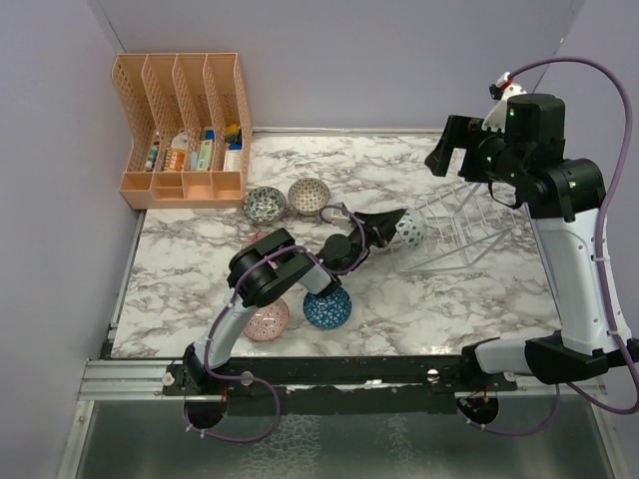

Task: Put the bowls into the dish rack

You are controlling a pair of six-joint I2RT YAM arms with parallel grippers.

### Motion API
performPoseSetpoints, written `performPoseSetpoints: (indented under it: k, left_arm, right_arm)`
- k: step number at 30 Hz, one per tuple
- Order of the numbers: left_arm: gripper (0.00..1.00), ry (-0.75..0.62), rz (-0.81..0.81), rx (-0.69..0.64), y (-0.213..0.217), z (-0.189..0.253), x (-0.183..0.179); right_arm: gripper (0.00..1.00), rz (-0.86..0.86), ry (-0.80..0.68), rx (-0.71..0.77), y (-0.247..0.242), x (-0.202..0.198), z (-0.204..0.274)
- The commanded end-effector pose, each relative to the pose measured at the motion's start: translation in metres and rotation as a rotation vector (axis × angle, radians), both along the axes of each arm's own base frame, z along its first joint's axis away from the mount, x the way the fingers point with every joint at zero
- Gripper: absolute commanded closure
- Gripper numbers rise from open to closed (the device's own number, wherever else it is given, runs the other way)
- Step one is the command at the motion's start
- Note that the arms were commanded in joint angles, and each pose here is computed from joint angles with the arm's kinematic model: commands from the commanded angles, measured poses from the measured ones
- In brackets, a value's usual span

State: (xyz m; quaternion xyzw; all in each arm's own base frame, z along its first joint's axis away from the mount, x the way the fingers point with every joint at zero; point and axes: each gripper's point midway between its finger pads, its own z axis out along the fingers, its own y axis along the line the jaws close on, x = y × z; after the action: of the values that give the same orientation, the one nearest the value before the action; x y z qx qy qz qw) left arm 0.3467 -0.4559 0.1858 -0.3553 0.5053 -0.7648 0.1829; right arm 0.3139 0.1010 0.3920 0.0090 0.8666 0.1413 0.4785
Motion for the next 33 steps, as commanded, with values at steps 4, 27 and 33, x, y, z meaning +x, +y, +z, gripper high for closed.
performPoseSetpoints:
  k: [4, 27, 33]
  left_arm:
    - [1.00, -0.097, -0.038, -0.168, 0.003, 0.042, -0.014]
    - [1.00, -0.001, -0.122, -0.133, -0.018, 0.010, -0.016]
    - [1.00, 0.074, -0.217, -0.049, -0.032, -0.005, -0.026]
  right_arm:
    - [0.00, 0.003, -0.018, -0.004, -0.001, 0.002, 0.004]
    - [0.00, -0.001, -0.014, -0.013, -0.002, 0.005, 0.003]
    - [0.00, 0.005, -0.021, -0.008, -0.001, 0.006, 0.006]
